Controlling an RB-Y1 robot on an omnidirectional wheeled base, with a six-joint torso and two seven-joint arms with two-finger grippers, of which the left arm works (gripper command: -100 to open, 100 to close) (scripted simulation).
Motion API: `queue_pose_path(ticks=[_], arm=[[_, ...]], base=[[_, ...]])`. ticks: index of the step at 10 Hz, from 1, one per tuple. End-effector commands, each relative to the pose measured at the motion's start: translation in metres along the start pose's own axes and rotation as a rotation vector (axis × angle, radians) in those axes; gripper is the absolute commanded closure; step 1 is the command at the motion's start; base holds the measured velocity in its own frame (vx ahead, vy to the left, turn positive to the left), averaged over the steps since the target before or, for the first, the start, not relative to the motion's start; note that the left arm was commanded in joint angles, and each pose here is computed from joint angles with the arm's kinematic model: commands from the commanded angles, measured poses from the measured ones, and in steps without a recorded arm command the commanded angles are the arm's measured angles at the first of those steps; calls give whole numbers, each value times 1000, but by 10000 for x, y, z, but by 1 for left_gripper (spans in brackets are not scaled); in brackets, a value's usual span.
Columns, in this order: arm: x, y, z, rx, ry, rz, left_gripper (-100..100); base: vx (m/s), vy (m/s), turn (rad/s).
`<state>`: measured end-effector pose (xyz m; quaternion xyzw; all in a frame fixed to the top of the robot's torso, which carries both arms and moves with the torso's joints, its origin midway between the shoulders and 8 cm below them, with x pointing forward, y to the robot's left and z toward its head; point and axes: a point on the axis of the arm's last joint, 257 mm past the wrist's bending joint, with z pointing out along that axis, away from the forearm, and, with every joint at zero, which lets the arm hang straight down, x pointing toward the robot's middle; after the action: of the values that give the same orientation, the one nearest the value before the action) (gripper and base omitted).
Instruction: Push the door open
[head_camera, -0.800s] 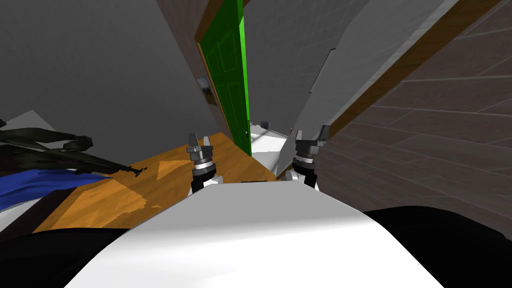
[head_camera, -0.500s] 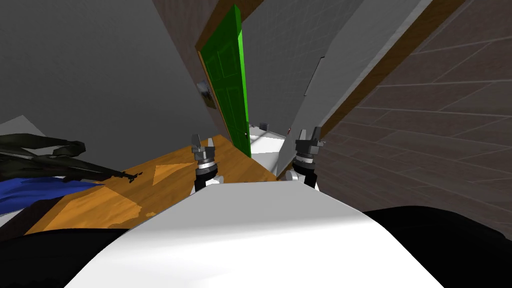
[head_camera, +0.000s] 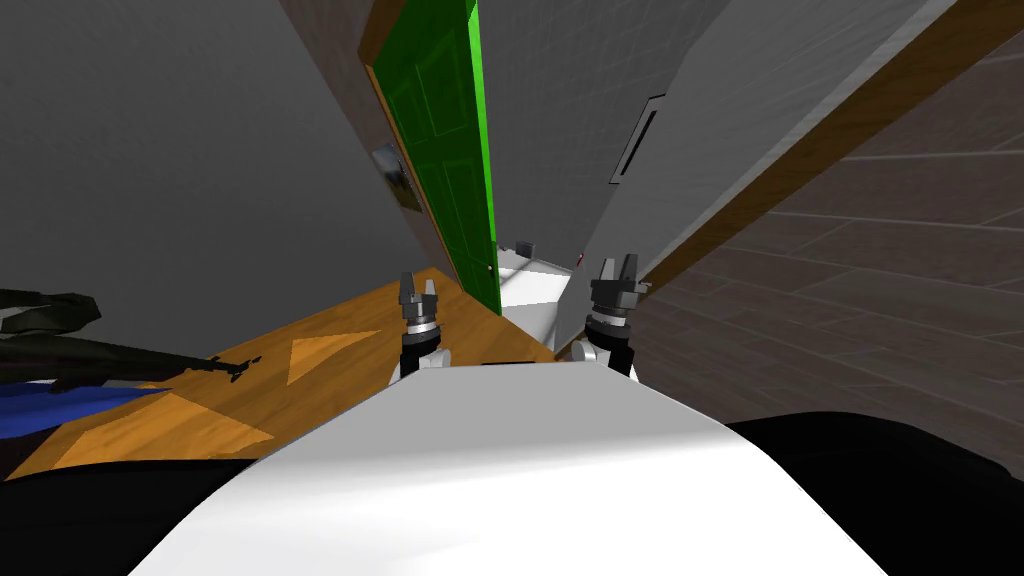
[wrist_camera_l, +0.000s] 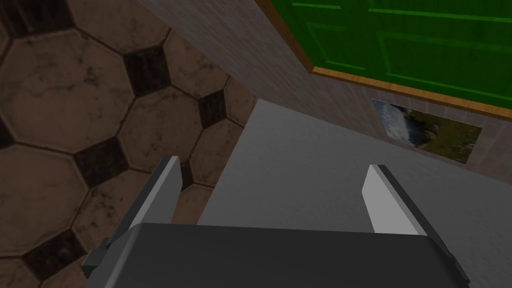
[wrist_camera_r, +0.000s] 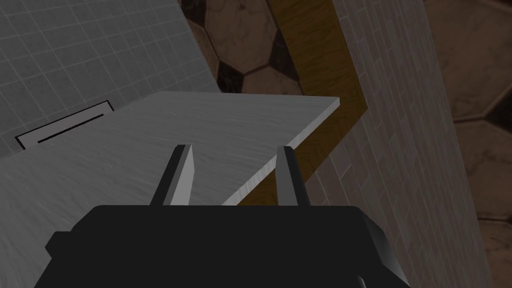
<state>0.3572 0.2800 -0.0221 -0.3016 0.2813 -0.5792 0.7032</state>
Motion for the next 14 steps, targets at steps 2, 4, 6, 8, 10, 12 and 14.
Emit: queue_pose_path(ticks=[2, 4, 6, 8, 10, 12, 14], arm=[[61, 231, -44, -35, 17, -4, -100], [104, 421, -79, -64, 31, -7, -100], [126, 526, -100, -79, 37, -9, -100], [170, 729, -142, -110, 51, -12, -100], [217, 916, -175, -137, 63, -15, -100], [241, 1061, -224, -163, 70, -17, -100], [264, 1169, -253, -181, 76, -18, -100]], base=[[56, 81, -119], [64, 98, -129], [79, 74, -86], [63, 67, -107], [72, 99, -170], [50, 84, -63], [48, 84, -108]])
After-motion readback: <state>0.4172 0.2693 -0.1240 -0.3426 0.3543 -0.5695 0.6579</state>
